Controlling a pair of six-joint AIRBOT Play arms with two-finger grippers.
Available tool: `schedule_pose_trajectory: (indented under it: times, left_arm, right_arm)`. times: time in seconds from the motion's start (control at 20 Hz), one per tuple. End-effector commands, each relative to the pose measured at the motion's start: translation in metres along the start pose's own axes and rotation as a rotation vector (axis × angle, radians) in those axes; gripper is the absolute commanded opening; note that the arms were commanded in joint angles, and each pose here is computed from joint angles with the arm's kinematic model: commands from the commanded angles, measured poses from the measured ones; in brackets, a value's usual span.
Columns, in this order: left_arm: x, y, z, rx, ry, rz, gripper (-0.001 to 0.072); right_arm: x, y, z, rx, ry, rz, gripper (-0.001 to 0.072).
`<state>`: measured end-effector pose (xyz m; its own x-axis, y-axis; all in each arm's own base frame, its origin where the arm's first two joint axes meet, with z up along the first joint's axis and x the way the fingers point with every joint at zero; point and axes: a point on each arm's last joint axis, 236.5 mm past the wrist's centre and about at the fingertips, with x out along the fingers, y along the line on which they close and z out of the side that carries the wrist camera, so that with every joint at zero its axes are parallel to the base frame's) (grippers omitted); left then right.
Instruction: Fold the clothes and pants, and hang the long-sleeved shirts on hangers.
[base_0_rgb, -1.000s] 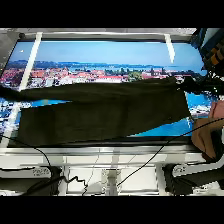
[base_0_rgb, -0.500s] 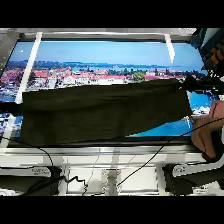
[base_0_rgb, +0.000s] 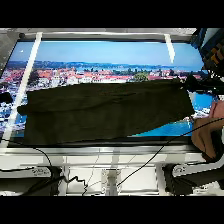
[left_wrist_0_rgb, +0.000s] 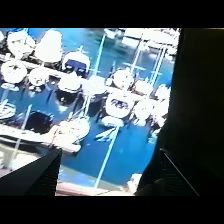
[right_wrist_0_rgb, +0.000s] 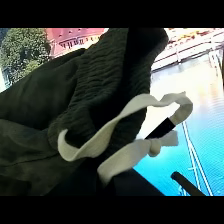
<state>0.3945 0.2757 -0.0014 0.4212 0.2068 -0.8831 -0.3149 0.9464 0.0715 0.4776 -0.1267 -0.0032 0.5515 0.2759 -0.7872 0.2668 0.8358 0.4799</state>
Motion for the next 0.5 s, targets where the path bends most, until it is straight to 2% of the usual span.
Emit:
schedule_pose_trajectory:
  times: [0.0,0.05,0.1,0.15,0.2,0.3,0.45]
  left_arm:
    - [0.01,-0.022,0.011,-0.249,-0.044,-0.159,0.0668]
    - [0.016,-0.018,0.006,-0.402,-0.021,-0.185,0.063]
    - [0.021,-0.019,-0.003,-0.531,0.021,-0.219,0.063]
    - [0.023,-0.025,-0.012,-0.587,0.071,-0.268,0.0629]
    - [0.022,-0.035,-0.022,-0.613,0.127,-0.323,0.0629]
    - [0.013,-0.043,-0.042,-0.543,0.206,-0.368,0.0566]
    - [-0.008,-0.035,-0.057,-0.565,0.257,-0.386,0.0556]
  right_arm:
    - [0.0,0.001,-0.001,0.0,0.006,0.003,0.0034]
    - [0.0,0.002,-0.002,0.0,0.01,0.004,0.0033]
    - [0.0,0.002,-0.004,0.0,0.018,0.007,0.0034]
    - [-0.001,0.003,-0.006,0.003,0.025,0.009,0.0033]
    - [-0.001,0.004,-0.008,0.008,0.033,0.012,0.0034]
    - [-0.001,0.005,-0.012,0.013,0.05,0.017,0.0033]
    - [-0.001,0.006,-0.016,0.013,0.067,0.021,0.0034]
